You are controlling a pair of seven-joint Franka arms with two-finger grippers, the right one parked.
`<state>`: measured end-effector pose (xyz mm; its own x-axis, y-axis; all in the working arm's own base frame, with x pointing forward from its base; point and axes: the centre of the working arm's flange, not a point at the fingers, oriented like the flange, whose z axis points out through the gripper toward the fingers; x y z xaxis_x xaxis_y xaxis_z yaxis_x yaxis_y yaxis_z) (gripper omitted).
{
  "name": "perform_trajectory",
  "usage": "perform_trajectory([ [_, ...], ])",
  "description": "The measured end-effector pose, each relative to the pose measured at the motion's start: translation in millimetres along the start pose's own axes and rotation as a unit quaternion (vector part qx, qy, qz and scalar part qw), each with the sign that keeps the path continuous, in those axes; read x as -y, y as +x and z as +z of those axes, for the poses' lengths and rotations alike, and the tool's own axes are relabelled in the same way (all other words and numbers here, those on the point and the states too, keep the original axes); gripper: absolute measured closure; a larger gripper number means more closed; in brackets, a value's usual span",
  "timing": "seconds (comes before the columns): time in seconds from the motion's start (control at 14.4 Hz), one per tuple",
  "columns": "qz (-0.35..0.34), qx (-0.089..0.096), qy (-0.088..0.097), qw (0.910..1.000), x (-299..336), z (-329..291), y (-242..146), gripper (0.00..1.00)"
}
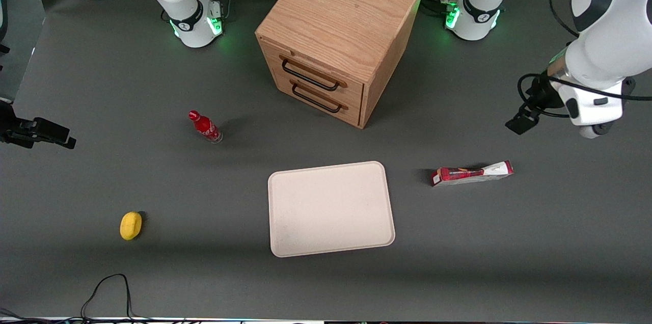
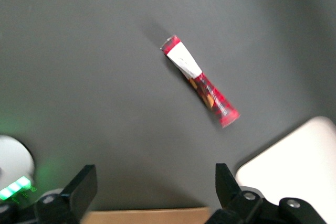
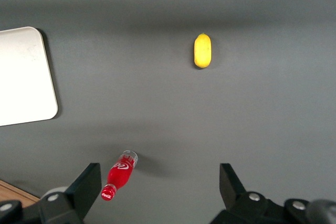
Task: Place red cookie box on tray
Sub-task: 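Move the left gripper down over the red-and-white cookie box, then close the left gripper on the cookie box end and lift it upright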
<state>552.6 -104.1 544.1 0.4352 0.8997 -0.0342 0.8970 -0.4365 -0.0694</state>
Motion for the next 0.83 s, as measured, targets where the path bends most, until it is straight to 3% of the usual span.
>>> perform_trajectory([
  [0.14, -0.116, -0.002, -0.017, 0.9931, -7, 5, 3, 0.0],
  [0.28, -0.189, -0.002, -0.026, 0.9816, -11, 10, 7, 0.0],
  [0.49, -0.24, -0.001, -0.032, 0.9702, -20, 33, 15, 0.0],
  [0.83, -0.285, 0.0, -0.039, 0.9577, -36, 124, 24, 0.0],
])
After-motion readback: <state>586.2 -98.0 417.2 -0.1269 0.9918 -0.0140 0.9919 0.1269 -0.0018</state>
